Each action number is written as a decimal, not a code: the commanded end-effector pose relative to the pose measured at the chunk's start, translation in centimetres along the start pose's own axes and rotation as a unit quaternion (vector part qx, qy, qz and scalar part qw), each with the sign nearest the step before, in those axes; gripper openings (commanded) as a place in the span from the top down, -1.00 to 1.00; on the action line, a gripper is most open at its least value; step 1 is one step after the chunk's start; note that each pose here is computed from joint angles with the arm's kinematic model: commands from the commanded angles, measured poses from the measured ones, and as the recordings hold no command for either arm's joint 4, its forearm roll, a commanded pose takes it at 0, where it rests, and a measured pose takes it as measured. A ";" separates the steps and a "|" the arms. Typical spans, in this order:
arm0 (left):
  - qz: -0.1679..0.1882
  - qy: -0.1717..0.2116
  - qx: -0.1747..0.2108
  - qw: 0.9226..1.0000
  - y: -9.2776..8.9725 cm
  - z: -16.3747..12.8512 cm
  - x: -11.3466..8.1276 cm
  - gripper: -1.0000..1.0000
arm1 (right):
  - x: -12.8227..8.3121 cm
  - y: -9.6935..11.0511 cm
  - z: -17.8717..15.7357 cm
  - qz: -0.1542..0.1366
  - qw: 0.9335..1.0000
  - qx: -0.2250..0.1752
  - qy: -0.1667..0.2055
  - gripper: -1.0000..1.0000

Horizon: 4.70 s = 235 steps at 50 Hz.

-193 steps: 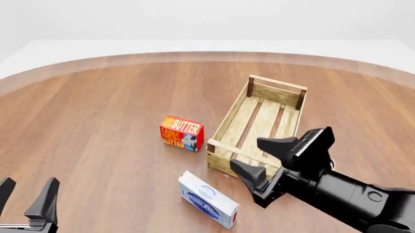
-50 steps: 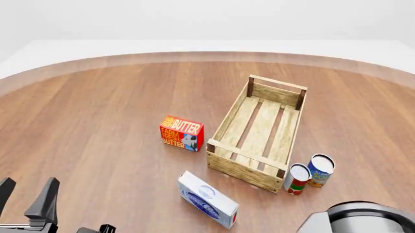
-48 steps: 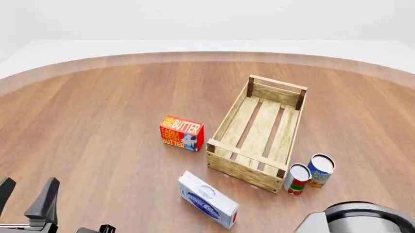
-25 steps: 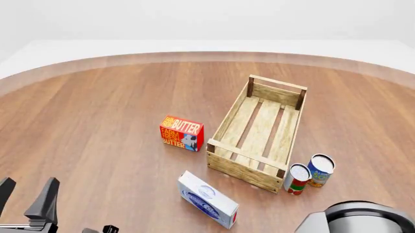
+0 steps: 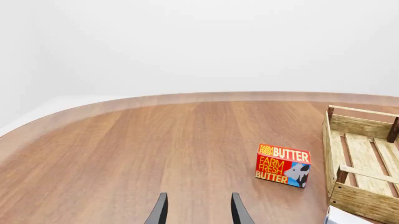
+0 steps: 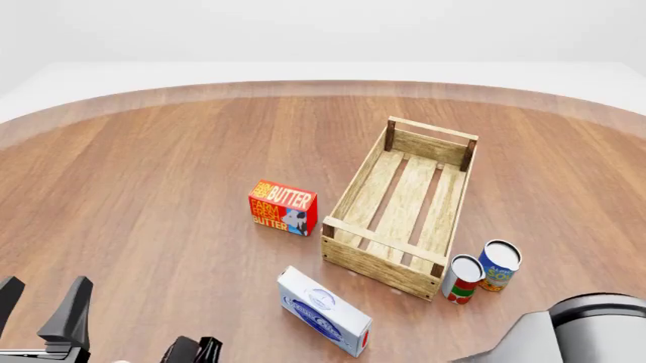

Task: Pick up the ketchup, and put it in the wooden tray.

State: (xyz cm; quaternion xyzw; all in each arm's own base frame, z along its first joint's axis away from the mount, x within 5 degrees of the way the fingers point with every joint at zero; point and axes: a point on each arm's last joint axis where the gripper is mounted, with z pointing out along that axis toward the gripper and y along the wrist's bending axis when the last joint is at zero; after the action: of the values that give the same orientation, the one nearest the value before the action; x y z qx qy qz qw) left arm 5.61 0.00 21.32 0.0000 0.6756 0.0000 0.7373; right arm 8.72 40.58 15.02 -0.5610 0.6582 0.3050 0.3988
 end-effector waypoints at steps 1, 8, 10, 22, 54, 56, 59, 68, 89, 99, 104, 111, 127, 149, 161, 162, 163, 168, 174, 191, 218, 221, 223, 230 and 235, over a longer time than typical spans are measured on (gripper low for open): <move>0.000 0.000 0.000 1.000 0.0 0.0 0.0 -1.00 | 1.0 -2.8 -1.8 0.017 0.999 0.030 0.015 1.00; 0.000 0.000 0.000 1.000 0.0 0.0 0.0 -1.00 | 0.0 -5.1 -3.4 0.024 0.998 0.055 0.024 1.00; 0.000 0.000 0.000 1.000 0.0 0.0 0.0 -1.00 | -0.5 -5.3 -3.9 0.027 0.998 0.057 0.024 1.00; 0.000 0.000 0.000 1.000 0.0 0.0 0.0 -1.00 | -4.8 -9.5 -8.0 0.017 0.994 0.104 0.014 1.00; 0.000 0.000 0.000 1.000 0.0 0.0 0.0 -1.00 | -9.5 -23.0 -14.7 0.038 0.966 0.254 0.012 1.00; 0.000 0.000 0.000 1.000 0.0 0.0 0.0 -1.00 | -9.7 -23.9 -15.5 0.038 0.963 0.266 0.013 1.00; 0.000 0.000 0.000 1.000 0.0 0.0 0.0 -1.00 | -9.9 -24.6 -16.1 0.041 0.961 0.275 0.015 1.00; 0.000 0.000 0.000 1.000 0.0 0.0 0.0 -1.00 | -8.7 -27.8 -19.6 0.057 0.944 0.323 0.024 1.00; 0.000 0.000 0.000 1.000 0.0 0.0 0.0 -1.00 | -1.8 -33.8 -25.2 0.133 0.897 0.418 0.056 1.00; 0.000 0.000 0.000 1.000 0.0 0.0 0.0 -1.00 | 2.4 -36.4 -26.7 0.164 0.872 0.457 0.061 1.00; 0.000 0.000 0.000 1.000 0.0 0.0 0.0 -1.00 | 4.0 -37.0 -26.1 0.172 0.869 0.460 0.065 1.00; 0.000 0.000 0.000 1.000 0.0 0.0 0.0 -1.00 | 6.2 -37.8 -26.0 0.180 0.860 0.474 0.061 1.00; 0.000 0.000 0.000 1.000 0.0 0.0 0.0 -1.00 | 9.3 -38.4 -24.1 0.198 0.856 0.475 0.056 1.00; 0.000 0.000 0.000 1.000 0.0 0.0 0.0 -1.00 | 11.5 -38.0 -21.8 0.211 0.859 0.464 0.056 1.00; 0.000 0.000 0.000 1.000 0.0 0.0 0.0 -1.00 | 12.3 -37.7 -21.0 0.216 0.860 0.459 0.058 1.00; 0.000 0.000 0.000 1.000 0.0 0.0 0.0 -1.00 | 12.3 -37.7 -21.0 0.216 0.860 0.459 0.058 1.00; 0.000 0.000 0.000 1.000 0.0 0.0 0.0 -1.00 | 12.4 -37.7 -20.9 0.215 0.860 0.459 0.059 1.00; 0.000 0.000 0.000 1.000 0.0 0.0 0.0 -1.00 | 12.6 -37.6 -20.6 0.215 0.861 0.456 0.060 1.00; 0.000 0.000 0.000 1.000 0.0 0.0 0.0 -1.00 | 13.0 -37.6 -20.5 0.214 0.861 0.456 0.062 1.00; 0.000 0.000 0.000 1.000 0.0 0.0 0.0 -1.00 | 11.9 -37.1 -21.7 0.202 0.861 0.464 0.051 -1.00; 0.000 0.000 0.000 1.000 0.0 0.0 0.0 -1.00 | 6.7 -35.6 -26.4 0.159 0.857 0.490 0.020 -1.00; 0.000 0.000 0.000 1.000 0.0 0.0 0.0 -1.00 | 6.7 -34.8 -26.8 0.157 0.857 0.491 0.017 -1.00; 0.000 0.000 0.000 1.000 0.0 0.0 0.0 -1.00 | 6.6 -34.2 -27.0 0.155 0.857 0.491 0.014 -1.00; 0.000 0.000 0.000 1.000 0.0 0.0 0.0 -1.00 | 6.3 -32.2 -28.3 0.154 0.855 0.496 0.001 -1.00; 0.000 0.000 0.000 1.000 0.0 0.0 0.0 -1.00 | 6.0 -30.5 -29.2 0.158 0.853 0.498 -0.011 -1.00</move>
State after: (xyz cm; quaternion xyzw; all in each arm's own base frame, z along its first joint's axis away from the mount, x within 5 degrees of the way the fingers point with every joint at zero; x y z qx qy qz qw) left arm 5.61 0.00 21.32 0.0000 0.6756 0.0000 0.7373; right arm 35.87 7.82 24.57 -0.1811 0.8052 -0.0038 0.5647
